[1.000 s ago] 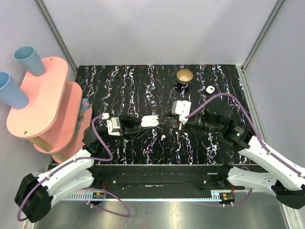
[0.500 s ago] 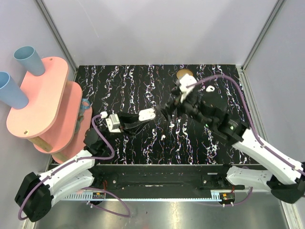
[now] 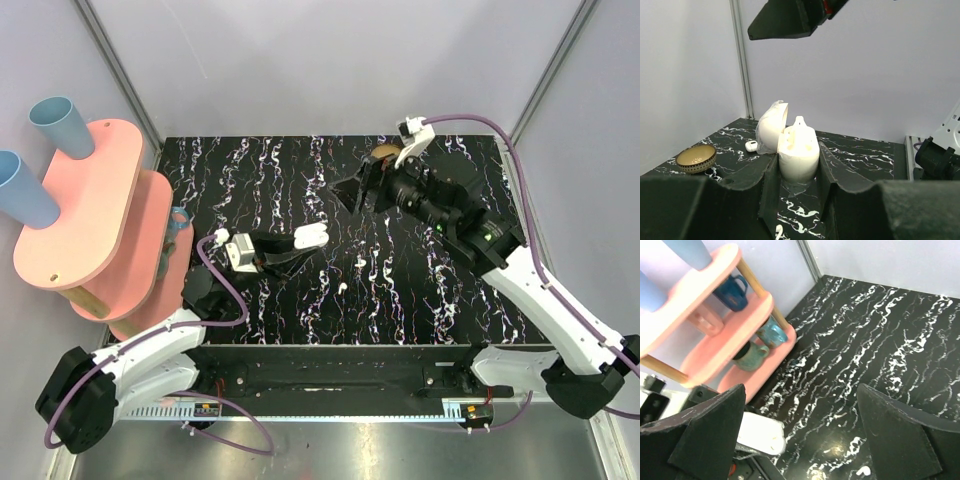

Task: Insert the wireless bluetooth earbuds into the charging case
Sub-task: Close the charging case.

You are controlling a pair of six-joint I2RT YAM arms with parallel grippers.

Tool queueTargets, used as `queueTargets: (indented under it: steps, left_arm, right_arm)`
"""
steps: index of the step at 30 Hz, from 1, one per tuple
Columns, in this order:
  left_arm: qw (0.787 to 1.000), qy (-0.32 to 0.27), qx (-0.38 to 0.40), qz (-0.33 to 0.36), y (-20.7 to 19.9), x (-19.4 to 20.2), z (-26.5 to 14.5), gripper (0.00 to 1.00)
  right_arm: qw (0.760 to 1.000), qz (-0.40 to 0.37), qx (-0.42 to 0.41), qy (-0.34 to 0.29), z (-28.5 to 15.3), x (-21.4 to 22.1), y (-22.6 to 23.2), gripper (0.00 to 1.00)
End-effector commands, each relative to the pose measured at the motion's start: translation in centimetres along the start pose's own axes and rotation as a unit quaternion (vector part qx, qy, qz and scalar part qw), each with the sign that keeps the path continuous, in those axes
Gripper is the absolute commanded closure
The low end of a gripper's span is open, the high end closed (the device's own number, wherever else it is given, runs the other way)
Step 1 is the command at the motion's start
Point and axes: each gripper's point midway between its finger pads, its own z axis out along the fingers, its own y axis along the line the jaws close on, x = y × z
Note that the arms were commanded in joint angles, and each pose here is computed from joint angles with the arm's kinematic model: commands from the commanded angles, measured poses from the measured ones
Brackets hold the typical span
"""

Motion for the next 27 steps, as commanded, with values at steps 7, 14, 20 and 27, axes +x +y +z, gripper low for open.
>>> queueTargets:
  steps: [7, 14, 20, 27]
  left_arm:
    - [0.999, -0.048, 0.013, 0.022, -0.6, -2.9, 0.1, 1.00]
    - [0.999, -0.044, 0.011, 0.018, -0.6, -2.6, 0.1, 1.00]
    - [0.999, -0.039, 0.014, 0.014, -0.4, -2.2, 0.6, 1.00]
    - [0.999, -0.039, 0.016, 0.004, 0.0, -1.7, 1.4, 1.00]
  right_arm:
    - [0.995, 0.085, -0.040, 0.039, 2.1, -2.6, -0.2, 0.00]
    - [0.994, 0.101, -0.001, 0.041, 3.6, 1.1, -3.0, 0.00]
    - [0.992, 0.109, 0.000, 0.070, 4.8, 3.6, -3.7, 0.00]
    - [0.991, 0.090, 0.005, 0.096, 6.1, 5.6, -3.6, 0.00]
